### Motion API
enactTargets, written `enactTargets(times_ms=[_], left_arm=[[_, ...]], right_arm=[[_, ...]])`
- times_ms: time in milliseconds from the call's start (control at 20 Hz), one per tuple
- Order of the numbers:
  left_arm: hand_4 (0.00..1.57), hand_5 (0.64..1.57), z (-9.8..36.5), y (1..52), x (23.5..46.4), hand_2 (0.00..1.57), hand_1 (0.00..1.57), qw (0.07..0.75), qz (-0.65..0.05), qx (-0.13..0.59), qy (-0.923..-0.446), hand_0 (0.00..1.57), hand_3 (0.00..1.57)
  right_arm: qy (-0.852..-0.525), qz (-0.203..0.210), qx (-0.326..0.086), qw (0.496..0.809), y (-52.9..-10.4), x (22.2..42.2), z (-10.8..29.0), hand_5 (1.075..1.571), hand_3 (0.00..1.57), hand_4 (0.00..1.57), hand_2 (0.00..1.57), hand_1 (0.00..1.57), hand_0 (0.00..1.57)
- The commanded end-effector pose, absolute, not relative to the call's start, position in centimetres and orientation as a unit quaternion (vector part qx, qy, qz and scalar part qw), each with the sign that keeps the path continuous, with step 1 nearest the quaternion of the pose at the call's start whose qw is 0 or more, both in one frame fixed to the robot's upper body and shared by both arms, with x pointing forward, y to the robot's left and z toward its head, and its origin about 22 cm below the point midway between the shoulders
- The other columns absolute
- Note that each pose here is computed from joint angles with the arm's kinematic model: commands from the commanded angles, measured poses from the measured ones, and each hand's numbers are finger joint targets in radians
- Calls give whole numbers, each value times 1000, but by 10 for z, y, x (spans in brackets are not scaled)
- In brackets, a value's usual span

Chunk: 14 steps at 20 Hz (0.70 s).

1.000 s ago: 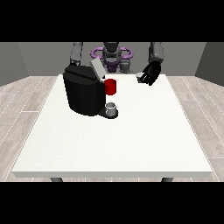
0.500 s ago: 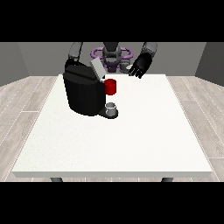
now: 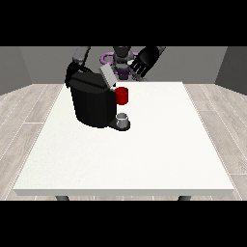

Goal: Insert the coffee pod into the coffee machine and close the lid

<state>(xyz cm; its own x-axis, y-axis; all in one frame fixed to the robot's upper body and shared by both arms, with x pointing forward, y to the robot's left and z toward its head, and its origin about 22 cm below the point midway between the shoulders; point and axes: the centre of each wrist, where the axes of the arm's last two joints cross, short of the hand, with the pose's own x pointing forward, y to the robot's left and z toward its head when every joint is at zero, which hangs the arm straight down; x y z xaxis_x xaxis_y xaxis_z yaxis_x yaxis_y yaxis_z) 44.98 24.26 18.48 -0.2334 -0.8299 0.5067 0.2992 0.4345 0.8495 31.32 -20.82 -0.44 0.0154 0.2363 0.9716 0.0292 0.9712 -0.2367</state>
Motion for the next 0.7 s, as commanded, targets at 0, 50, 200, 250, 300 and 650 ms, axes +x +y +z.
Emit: enactTargets(times_ms=[0, 50, 200, 250, 300, 650], left_arm=[[488, 1571, 200, 236, 454, 1287, 1256, 585, -475, 215, -621, 1256, 1265], [470, 1571, 227, 217, 457, 1265, 1216, 571, -472, 225, -633, 1216, 1256], [487, 1571, 244, 227, 457, 1267, 1203, 554, -474, 242, -640, 1203, 1262], [482, 1571, 237, 234, 457, 1279, 1225, 558, -480, 241, -633, 1225, 1251], [479, 1571, 264, 237, 457, 1299, 1247, 553, -461, 257, -644, 1247, 1249], [491, 1571, 285, 240, 457, 1288, 1223, 530, -460, 265, -661, 1223, 1245]], right_arm=[[-701, 70, -101, 702, -199, 315, 7, 1571, 0, 0, 0, 0, 0], [-716, 70, -108, 686, -200, 323, 10, 1571, 0, 0, 0, 0, 0], [-734, 58, -108, 668, -213, 339, 37, 1571, 0, 269, 0, 0, 0], [-729, 50, -105, 675, -209, 334, 30, 1571, 0, 263, 0, 0, 0], [-736, 61, -98, 667, -206, 332, 24, 1571, 0, 178, 0, 0, 0], [-751, 53, -107, 650, -218, 347, 52, 1571, 0, 147, 0, 0, 0]])
